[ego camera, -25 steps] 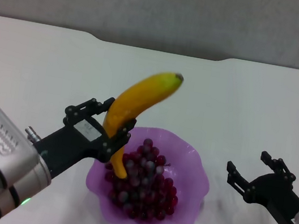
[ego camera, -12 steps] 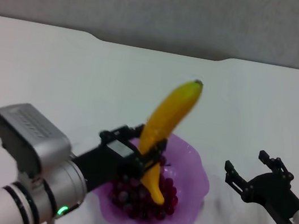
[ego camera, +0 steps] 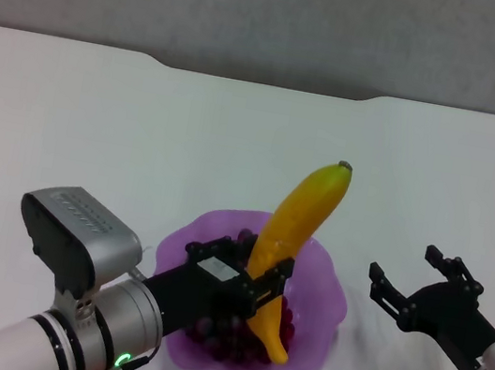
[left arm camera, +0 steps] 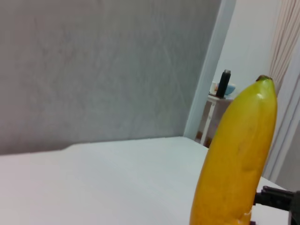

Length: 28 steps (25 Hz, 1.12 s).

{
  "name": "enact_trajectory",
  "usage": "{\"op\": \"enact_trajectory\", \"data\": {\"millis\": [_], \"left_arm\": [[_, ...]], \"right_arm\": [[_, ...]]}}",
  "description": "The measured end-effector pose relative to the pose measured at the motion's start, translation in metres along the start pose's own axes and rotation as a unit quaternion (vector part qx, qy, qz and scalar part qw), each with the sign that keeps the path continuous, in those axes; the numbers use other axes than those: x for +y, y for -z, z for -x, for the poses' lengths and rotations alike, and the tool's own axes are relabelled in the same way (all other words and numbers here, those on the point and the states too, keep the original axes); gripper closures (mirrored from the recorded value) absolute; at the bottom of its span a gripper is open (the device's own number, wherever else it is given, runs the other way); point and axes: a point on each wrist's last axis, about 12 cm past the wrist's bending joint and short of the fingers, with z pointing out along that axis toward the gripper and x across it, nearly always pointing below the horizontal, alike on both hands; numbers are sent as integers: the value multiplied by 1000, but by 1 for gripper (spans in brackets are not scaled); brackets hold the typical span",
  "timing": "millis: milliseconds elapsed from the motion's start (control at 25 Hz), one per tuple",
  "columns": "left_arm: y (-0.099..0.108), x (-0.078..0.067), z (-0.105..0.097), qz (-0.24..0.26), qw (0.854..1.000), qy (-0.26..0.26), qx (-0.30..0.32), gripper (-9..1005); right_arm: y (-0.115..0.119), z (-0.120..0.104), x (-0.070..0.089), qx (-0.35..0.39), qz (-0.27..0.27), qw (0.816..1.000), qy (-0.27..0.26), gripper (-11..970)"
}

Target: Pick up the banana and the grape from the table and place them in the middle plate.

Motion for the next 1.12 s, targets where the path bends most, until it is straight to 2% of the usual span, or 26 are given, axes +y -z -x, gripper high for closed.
{"op": "enact_trajectory", "data": {"millis": [280, 640, 880, 1040, 1120], "left_arm": [[-6, 8, -4, -2, 999, 30, 21, 304], [-7, 13, -5, 4, 999, 30, 25, 290], [-7, 20, -6, 21, 998, 51, 25, 280], [-7, 21, -4, 23, 999, 41, 22, 274], [-8, 23, 1, 24, 999, 36, 12, 204]], "right_arm": [[-1, 1, 2, -1, 5, 1000, 1, 68], [-2, 2, 3, -3, 8, 1000, 3, 68], [-2, 2, 3, -4, 8, 1000, 3, 68], [-2, 2, 3, -4, 8, 1000, 3, 68], [-2, 2, 2, -3, 7, 1000, 3, 68]]}}
